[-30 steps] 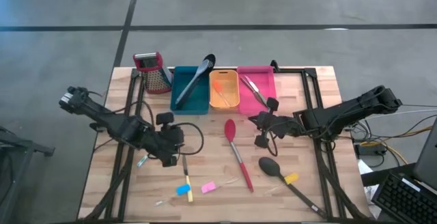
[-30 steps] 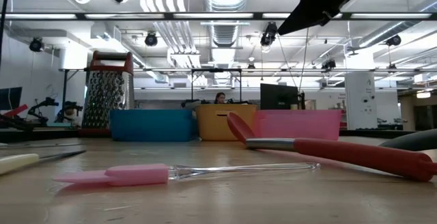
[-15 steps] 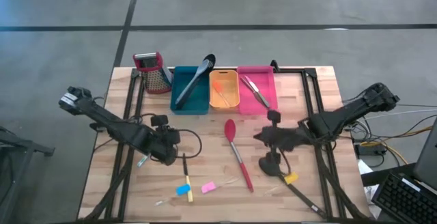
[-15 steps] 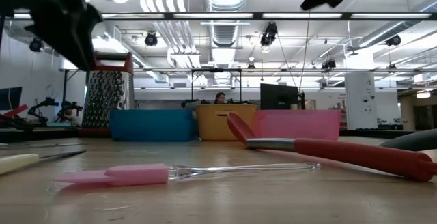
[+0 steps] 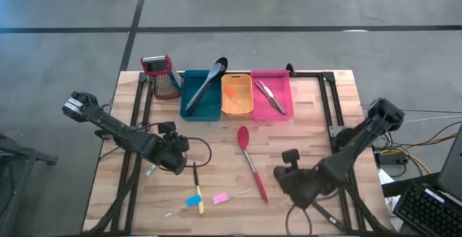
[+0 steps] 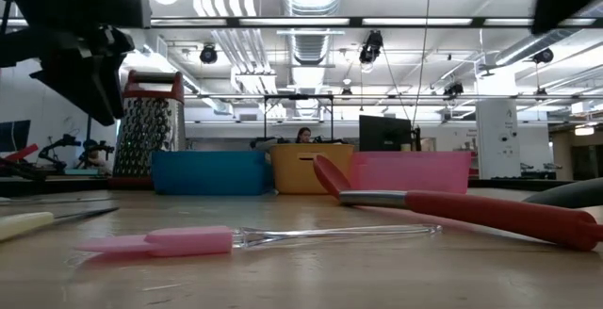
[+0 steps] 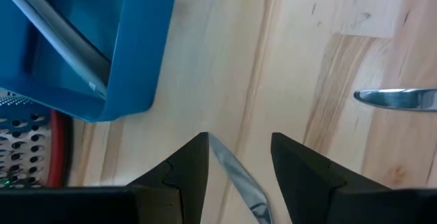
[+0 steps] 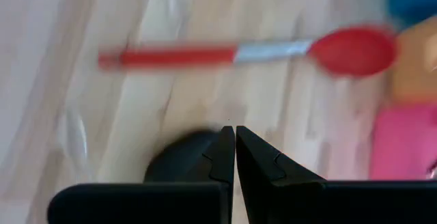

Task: Pick & Place Kitchen Items
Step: Put the yellow spatula into the yellow bin

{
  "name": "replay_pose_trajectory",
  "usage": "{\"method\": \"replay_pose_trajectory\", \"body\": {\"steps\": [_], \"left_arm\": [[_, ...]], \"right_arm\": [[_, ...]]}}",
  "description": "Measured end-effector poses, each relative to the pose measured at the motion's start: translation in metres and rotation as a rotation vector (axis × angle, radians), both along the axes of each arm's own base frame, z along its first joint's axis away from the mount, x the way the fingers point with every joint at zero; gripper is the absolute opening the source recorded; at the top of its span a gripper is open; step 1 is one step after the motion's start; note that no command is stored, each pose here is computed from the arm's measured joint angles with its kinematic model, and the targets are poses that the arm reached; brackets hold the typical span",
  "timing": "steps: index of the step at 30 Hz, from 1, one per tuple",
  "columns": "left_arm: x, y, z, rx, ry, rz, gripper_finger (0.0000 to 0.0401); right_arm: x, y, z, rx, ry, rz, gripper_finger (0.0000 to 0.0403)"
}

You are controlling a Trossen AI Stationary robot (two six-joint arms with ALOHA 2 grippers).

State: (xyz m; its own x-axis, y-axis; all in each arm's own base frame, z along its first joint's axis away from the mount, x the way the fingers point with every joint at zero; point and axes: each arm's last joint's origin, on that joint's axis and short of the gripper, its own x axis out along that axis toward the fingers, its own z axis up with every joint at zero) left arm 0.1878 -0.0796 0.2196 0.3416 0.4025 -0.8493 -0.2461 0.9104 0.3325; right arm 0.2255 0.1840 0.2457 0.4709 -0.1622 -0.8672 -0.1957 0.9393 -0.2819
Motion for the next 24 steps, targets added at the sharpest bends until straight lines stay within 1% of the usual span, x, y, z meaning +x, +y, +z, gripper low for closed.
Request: {"method": "replay_pose_trajectory", "body": {"steps": [2,5,8,11,15,17,20,24], "left_arm": [[0.0,0.0,0.0,-0.001,-0.005,0.004,0.0163],[0.001,0.0,0.0,-0.006,-0.016,0.009,0.0163],[0.001,-0.001,0.0,-0.008,-0.023,0.009,0.0163],[0.003,-0.001,0.0,-0.001,-0.041,0.011,0.0163],[0.004,-0.002,0.0,-0.008,-0.062,0.013,0.0163],[0.005,-0.002,0.0,-0.011,-0.068,0.013,0.0163],[0.005,-0.002,-0.001,-0.011,-0.067,0.014,0.0163],[0.004,-0.002,-0.002,-0.01,-0.066,0.014,0.0163]], "right_arm": [[0.001,0.008,-0.013,-0.018,0.115,0.005,0.0008],[0.004,0.02,-0.032,-0.008,0.248,-0.031,0.0008],[0.012,0.031,-0.047,0.02,0.322,-0.085,0.0008],[0.021,0.039,-0.054,0.026,0.339,-0.14,0.0008],[0.035,0.052,-0.05,0.069,0.315,-0.16,0.0018],[0.039,0.057,-0.046,0.096,0.298,-0.174,0.0031],[0.041,0.062,-0.046,0.103,0.296,-0.177,0.006],[0.038,0.064,-0.048,0.115,0.304,-0.207,0.0104]]}}
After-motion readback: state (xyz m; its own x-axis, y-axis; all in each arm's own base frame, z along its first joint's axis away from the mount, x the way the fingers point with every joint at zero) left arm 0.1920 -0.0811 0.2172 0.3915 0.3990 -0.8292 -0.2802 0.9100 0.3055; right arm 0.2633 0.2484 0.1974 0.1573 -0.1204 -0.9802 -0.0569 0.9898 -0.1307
